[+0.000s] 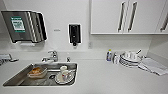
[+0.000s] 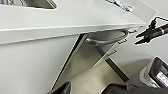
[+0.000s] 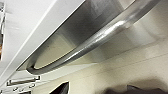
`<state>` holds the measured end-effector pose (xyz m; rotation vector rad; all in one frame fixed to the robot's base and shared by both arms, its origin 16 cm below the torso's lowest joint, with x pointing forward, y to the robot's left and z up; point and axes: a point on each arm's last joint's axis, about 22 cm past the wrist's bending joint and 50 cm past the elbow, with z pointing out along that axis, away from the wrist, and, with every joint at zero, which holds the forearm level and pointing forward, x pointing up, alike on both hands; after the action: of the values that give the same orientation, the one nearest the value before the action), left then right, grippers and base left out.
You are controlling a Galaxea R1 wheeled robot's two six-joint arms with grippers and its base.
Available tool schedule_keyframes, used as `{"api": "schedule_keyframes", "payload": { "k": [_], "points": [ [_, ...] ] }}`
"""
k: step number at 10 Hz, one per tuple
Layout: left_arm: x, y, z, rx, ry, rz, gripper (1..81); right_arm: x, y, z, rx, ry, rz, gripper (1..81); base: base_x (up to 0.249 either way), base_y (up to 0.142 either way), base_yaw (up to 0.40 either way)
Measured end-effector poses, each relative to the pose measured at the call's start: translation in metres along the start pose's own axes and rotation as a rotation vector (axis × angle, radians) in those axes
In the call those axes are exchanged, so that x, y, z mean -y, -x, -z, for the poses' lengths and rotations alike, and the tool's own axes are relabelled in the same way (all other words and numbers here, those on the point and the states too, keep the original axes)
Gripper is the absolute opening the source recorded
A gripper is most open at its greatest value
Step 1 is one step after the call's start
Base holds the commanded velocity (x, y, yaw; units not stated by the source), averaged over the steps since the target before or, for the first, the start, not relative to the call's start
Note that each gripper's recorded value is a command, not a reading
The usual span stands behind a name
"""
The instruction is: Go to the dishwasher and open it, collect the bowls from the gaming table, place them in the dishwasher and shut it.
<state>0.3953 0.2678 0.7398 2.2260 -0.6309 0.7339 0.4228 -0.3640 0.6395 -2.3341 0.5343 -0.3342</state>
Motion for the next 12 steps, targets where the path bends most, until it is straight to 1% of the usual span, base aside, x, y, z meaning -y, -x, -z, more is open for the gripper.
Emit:
{"api": "schedule_keyframes", "payload": {
  "k": [2, 4, 6, 7, 9, 11, 12],
  "points": [
    [0.000, 0.000, 0.000, 0.000, 0.000, 0.000, 81.1, 0.005, -0.008, -0.014, 0.027, 0.010, -0.035, 81.1, 0.000, 0.000, 0.000],
    [0.001, -0.007, 0.001, -0.013, -0.003, -0.009, 81.1, 0.006, -0.014, -0.030, 0.048, 0.024, -0.076, 81.1, 0.000, 0.000, 0.000],
    [0.001, -0.007, 0.000, -0.011, -0.003, -0.009, 81.1, 0.007, -0.019, -0.046, 0.064, 0.035, -0.099, 81.1, 0.000, 0.000, 0.000],
    [0.001, -0.007, 0.001, -0.012, -0.003, -0.009, 81.1, 0.006, -0.018, -0.053, 0.076, 0.043, -0.120, 81.1, 0.000, 0.000, 0.000],
    [0.001, -0.007, 0.000, -0.011, -0.003, -0.009, 81.1, 0.008, -0.022, -0.055, 0.077, 0.049, -0.187, 81.1, 0.000, 0.000, 0.000],
    [0.002, -0.007, 0.000, -0.011, -0.003, -0.010, 81.1, 0.018, -0.029, -0.056, 0.069, 0.037, -0.212, 81.1, 0.000, 0.000, 0.000],
    [0.002, -0.007, 0.000, -0.011, -0.003, -0.010, 81.1, 0.020, -0.028, -0.058, 0.072, 0.035, -0.241, 81.1, 0.000, 0.000, 0.000]
  ]
}}
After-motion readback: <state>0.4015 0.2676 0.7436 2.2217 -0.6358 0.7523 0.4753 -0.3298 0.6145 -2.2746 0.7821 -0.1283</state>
